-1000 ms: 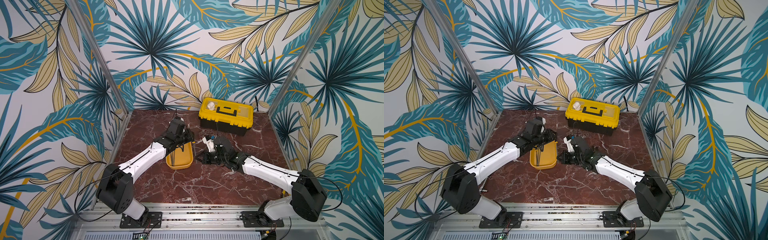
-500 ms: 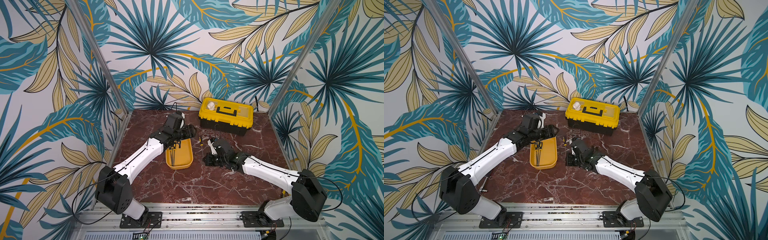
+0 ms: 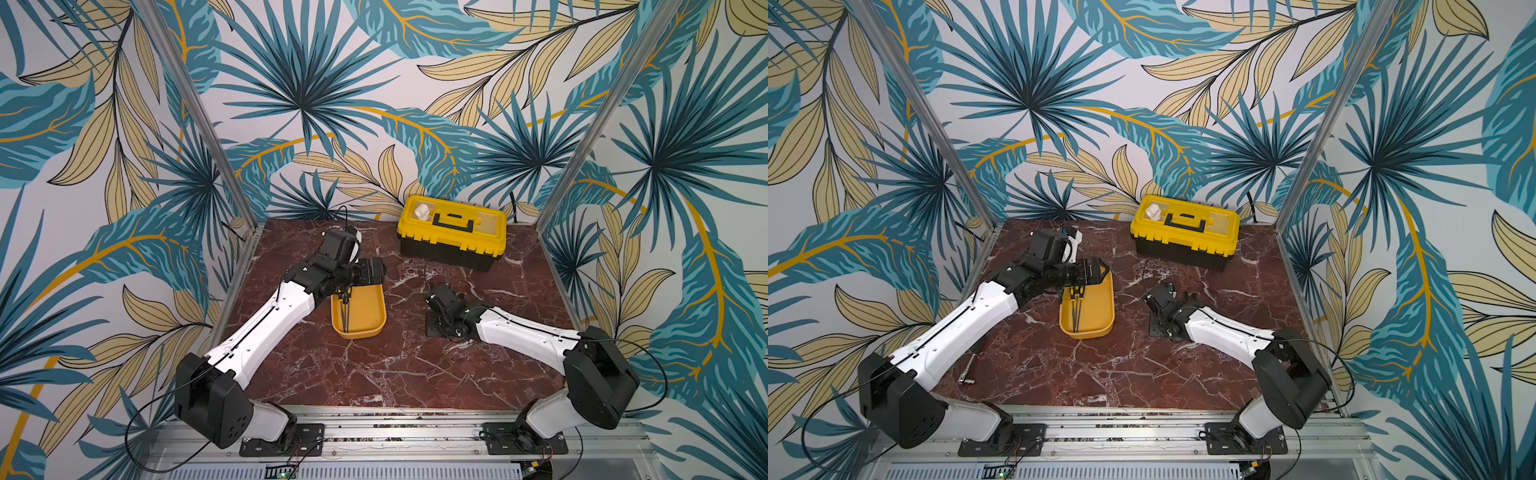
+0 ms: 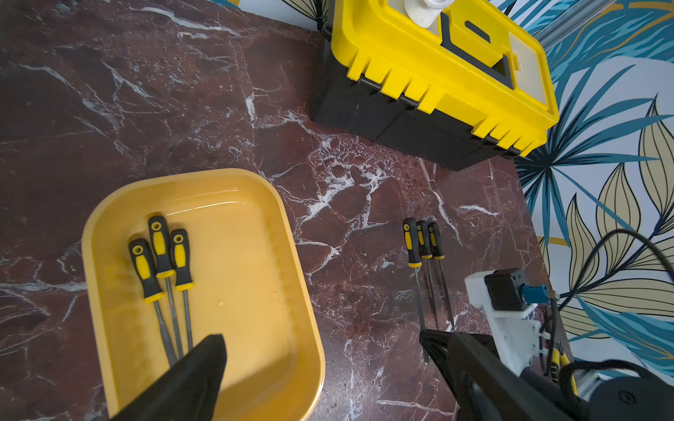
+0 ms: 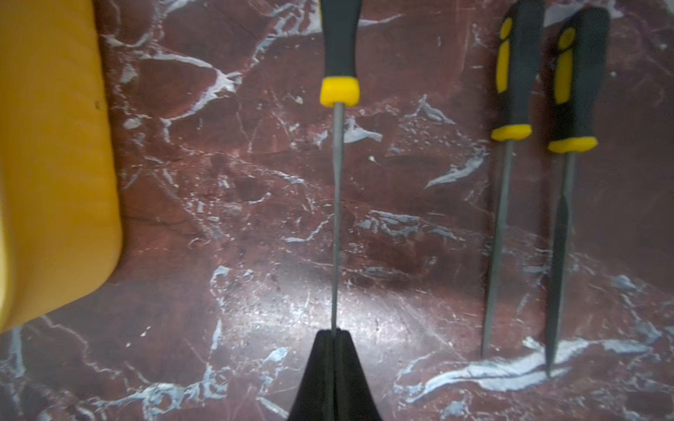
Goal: Take the file tool out of the storage box
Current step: Place the file tool at the center of the board.
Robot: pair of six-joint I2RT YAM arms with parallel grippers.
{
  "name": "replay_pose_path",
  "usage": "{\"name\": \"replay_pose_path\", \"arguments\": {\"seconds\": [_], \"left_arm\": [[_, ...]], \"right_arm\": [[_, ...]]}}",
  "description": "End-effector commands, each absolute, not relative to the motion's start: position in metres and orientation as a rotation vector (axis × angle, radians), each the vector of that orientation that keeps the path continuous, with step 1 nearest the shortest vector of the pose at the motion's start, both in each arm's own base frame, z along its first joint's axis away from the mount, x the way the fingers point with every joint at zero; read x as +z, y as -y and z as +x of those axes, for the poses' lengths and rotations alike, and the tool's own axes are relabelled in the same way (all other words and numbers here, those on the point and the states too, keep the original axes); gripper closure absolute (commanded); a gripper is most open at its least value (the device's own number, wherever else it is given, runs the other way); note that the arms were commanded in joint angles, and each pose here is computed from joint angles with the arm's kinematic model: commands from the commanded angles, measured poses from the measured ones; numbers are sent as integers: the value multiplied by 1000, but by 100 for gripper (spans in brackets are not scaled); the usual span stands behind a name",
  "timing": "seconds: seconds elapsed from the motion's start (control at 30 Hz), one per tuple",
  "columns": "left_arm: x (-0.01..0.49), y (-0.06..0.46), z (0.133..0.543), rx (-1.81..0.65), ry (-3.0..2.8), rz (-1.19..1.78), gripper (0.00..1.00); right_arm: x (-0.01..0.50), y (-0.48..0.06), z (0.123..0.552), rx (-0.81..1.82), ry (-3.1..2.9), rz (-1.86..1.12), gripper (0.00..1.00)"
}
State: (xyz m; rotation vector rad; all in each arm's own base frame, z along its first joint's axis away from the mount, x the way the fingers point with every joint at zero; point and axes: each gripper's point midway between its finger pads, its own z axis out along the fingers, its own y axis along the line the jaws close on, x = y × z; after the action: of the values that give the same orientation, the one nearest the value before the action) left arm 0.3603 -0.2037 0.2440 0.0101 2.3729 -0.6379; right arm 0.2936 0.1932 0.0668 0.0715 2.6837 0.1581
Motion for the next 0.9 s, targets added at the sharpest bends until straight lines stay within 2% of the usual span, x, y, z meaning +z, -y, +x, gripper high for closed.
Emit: {"name": "replay_pose_path", "arguments": {"seconds": [0.0, 0.87], "left_arm": [[241, 194, 354, -590, -2389, 33, 0], [226, 184, 356, -501, -2420, 30, 0]], "right_arm": [[53, -170, 290, 15, -2716, 83, 100], [17, -134, 288, -115, -2819, 77, 100]]}}
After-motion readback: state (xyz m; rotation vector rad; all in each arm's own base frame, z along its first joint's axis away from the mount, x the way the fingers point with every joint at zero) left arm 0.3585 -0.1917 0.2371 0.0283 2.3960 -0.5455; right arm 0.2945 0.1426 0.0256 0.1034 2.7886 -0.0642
